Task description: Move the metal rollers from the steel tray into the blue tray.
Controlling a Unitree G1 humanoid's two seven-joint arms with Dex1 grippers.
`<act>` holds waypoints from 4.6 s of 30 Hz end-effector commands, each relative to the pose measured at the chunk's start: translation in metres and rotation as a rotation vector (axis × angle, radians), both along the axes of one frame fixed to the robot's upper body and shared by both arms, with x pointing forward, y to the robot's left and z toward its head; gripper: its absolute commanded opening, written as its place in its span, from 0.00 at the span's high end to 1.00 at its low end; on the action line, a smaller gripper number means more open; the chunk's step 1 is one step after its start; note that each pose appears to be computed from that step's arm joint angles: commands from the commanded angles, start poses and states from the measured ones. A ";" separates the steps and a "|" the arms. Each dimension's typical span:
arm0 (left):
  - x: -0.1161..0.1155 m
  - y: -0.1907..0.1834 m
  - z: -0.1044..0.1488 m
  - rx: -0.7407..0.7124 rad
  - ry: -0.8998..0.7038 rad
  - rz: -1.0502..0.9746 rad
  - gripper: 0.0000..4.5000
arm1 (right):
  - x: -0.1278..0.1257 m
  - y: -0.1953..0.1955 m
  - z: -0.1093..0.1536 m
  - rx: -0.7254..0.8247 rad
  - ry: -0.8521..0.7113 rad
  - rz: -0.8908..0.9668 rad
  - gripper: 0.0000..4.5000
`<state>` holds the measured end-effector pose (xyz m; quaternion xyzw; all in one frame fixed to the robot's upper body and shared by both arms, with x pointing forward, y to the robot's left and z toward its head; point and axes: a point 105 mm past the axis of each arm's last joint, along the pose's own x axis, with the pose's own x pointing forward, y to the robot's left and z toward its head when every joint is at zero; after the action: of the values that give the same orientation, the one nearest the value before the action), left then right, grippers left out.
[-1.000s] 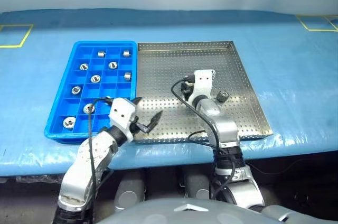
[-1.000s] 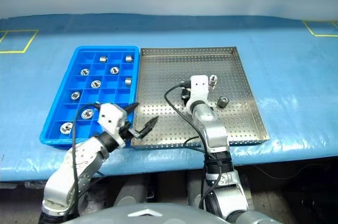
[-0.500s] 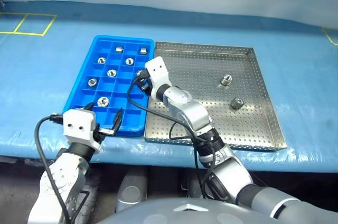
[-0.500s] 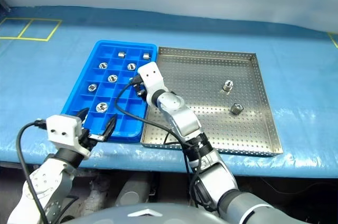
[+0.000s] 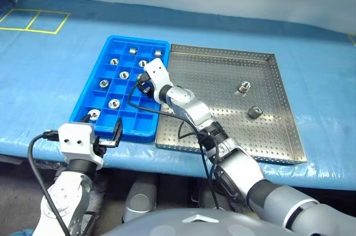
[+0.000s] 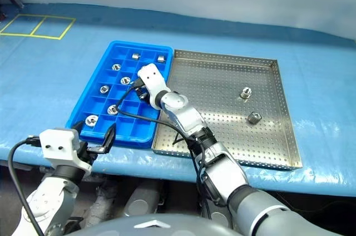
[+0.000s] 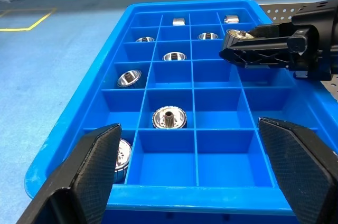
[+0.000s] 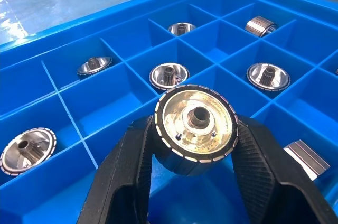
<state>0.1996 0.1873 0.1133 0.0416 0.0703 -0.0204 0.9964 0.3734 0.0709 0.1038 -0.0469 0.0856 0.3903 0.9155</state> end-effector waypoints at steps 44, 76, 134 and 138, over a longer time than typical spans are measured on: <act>0.007 -0.016 0.009 -0.023 -0.046 -0.081 0.00 | -0.029 0.044 0.019 0.081 0.037 0.114 0.60; 0.043 -0.074 0.010 -0.058 -0.060 -0.486 0.00 | 0.040 -0.226 0.026 -0.040 -0.077 -0.920 0.01; -0.006 -0.020 0.008 -0.047 -0.047 -0.144 0.00 | -0.074 0.002 0.009 -0.031 0.062 0.115 0.62; -0.001 -0.025 0.008 -0.053 -0.048 -0.180 0.00 | -0.083 -0.012 -0.011 -0.095 0.152 0.128 0.62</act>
<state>0.2002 0.1659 0.1136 0.0165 0.0548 -0.1016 0.9932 0.2966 0.0618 0.0978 -0.0682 0.1525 0.4390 0.8829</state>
